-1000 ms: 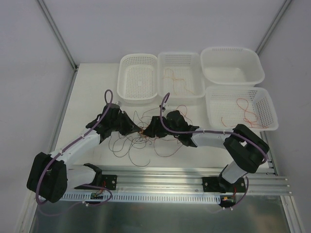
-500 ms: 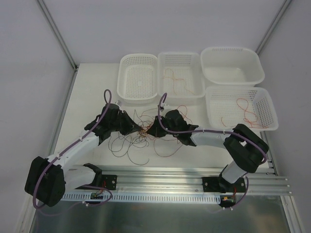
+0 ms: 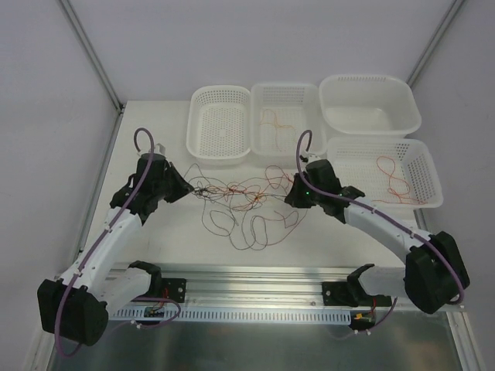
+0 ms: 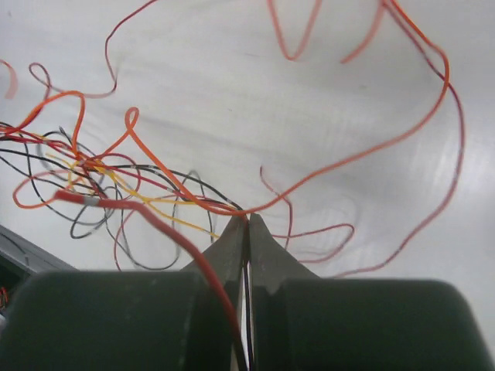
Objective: Untangle the cables
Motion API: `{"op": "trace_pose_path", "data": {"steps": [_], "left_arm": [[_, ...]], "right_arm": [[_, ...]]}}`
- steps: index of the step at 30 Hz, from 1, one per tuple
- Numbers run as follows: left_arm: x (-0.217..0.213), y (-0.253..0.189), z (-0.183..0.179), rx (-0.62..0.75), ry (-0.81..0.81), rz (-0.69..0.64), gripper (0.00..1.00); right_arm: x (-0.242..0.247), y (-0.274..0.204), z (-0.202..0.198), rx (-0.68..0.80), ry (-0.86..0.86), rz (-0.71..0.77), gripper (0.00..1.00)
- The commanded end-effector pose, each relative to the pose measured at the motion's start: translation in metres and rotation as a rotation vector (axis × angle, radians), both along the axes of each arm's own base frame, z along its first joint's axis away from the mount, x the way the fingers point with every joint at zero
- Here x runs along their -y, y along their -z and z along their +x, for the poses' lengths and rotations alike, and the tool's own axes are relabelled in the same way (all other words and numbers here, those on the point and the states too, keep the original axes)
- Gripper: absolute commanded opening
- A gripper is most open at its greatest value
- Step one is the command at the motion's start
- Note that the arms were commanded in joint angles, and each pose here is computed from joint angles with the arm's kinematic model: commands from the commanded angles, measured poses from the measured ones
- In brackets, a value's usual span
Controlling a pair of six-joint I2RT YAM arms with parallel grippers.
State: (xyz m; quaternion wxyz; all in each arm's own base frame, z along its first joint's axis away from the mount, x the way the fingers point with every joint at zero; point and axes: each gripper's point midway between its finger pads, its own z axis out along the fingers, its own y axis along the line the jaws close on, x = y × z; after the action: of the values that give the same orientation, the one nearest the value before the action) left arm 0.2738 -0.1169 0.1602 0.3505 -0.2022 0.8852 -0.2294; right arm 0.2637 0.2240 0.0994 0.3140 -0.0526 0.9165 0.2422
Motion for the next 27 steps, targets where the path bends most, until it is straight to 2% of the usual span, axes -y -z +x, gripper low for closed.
{"op": "trace_pose_path", "data": {"steps": [1, 7, 12, 14, 15, 19, 22, 25, 26, 27], "left_arm": [[-0.051, 0.000, -0.004, 0.000, -0.093, 0.193, 0.00], [-0.120, 0.016, -0.026, -0.125, -0.235, 0.491, 0.00], [-0.167, 0.018, -0.037, -0.181, -0.352, 0.622, 0.00], [-0.174, 0.017, -0.037, -0.191, -0.368, 0.630, 0.00], [-0.173, 0.020, -0.037, -0.204, -0.349, 0.636, 0.00], [-0.142, 0.032, -0.029, -0.213, -0.228, 0.501, 0.00], [-0.118, 0.044, -0.028, -0.219, -0.148, 0.398, 0.00], [-0.116, 0.054, -0.033, -0.241, -0.132, 0.389, 0.00], [-0.112, 0.054, -0.033, -0.238, -0.117, 0.376, 0.00], [-0.109, 0.054, -0.034, -0.231, -0.103, 0.364, 0.00]], "right_arm": [[0.069, -0.004, -0.011, -0.049, 0.098, -0.166, 0.01], [0.115, -0.078, -0.004, 0.064, 0.166, -0.190, 0.01], [0.134, -0.139, -0.009, 0.170, 0.204, -0.162, 0.01], [0.135, -0.165, -0.009, 0.217, 0.214, -0.128, 0.01], [0.129, -0.175, -0.014, 0.246, 0.166, -0.103, 0.01], [0.096, -0.203, -0.022, 0.314, 0.026, 0.058, 0.01], [0.083, -0.188, -0.024, 0.251, -0.041, 0.084, 0.01], [0.081, -0.152, -0.023, 0.147, -0.052, 0.046, 0.01], [0.082, -0.142, -0.024, 0.112, -0.054, 0.029, 0.04], [0.087, -0.127, -0.028, 0.048, -0.042, -0.009, 0.17]]}}
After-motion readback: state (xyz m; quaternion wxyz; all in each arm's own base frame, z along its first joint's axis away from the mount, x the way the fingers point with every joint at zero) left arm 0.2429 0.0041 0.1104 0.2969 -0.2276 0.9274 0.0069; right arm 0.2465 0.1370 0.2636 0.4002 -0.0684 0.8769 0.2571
